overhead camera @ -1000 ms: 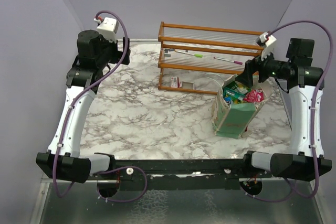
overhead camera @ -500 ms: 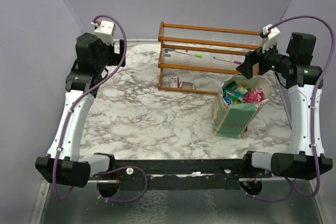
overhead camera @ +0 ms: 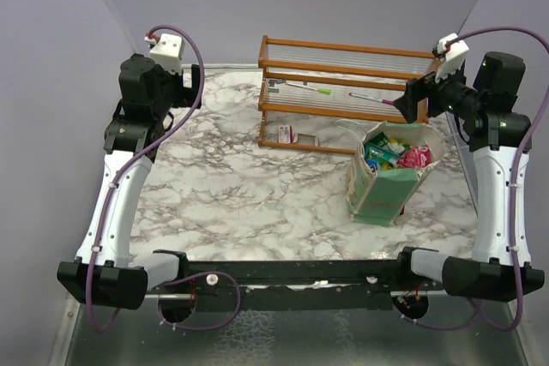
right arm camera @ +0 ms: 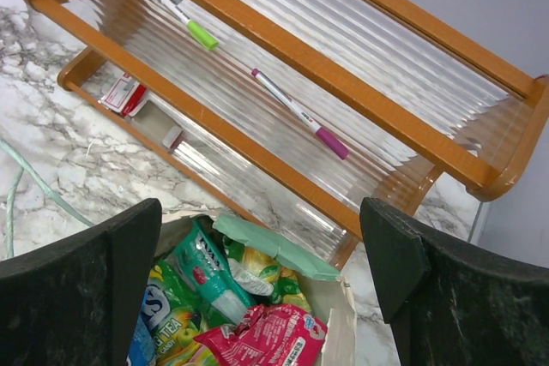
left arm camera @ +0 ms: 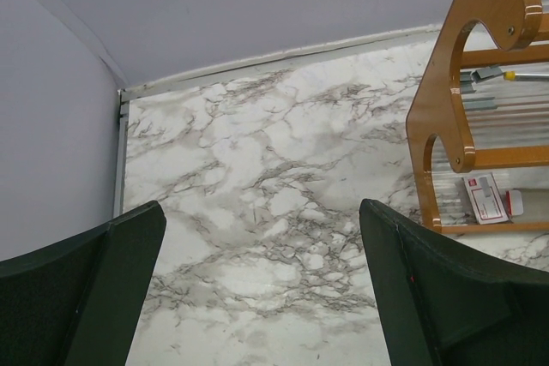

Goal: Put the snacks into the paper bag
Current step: Reset both arms

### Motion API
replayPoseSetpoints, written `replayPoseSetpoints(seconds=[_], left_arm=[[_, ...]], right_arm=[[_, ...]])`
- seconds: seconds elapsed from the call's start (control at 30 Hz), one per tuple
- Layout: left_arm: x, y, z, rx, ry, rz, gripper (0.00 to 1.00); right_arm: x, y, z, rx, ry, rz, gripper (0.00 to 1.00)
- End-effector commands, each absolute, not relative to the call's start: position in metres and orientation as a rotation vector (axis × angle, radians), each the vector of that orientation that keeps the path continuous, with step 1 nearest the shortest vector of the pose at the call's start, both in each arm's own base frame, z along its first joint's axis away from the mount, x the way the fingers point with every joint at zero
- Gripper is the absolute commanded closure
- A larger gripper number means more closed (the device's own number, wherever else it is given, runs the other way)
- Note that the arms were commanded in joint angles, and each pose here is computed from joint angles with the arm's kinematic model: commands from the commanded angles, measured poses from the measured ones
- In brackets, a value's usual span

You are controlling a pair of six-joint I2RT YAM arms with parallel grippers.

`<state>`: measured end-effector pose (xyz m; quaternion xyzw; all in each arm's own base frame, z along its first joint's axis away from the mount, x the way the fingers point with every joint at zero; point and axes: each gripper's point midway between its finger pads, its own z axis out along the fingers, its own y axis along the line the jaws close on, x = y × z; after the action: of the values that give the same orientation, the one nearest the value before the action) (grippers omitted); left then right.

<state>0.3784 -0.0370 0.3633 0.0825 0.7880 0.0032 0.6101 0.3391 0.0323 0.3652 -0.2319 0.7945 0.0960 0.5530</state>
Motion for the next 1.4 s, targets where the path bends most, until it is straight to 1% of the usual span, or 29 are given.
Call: replayPoseSetpoints(seconds=[0.0,0.3,0.67,1.37], left_arm=[[0.375,-0.028,0.374,0.162,1.778,0.041,0.01],[0.377,-0.029,0.373,0.160,1.783,0.030,0.01],[0.376,-0.026,0.377,0.172,1.775,0.056,0.01],[0.373,-0.018,0.377,0.145,1.755,0.086,0.01]], right_arm=[[0.342,0.021,0.377,-0.485,1.845,0.144,0.01],[0.342,0.009,0.380,-0.419,1.842,0.077,0.01],[0.343,-0.013,0.387,-0.239,1.836,-0.003,0.01],[0.323,-0.033,0.411,-0.201,1.754,-0.117,0.01]])
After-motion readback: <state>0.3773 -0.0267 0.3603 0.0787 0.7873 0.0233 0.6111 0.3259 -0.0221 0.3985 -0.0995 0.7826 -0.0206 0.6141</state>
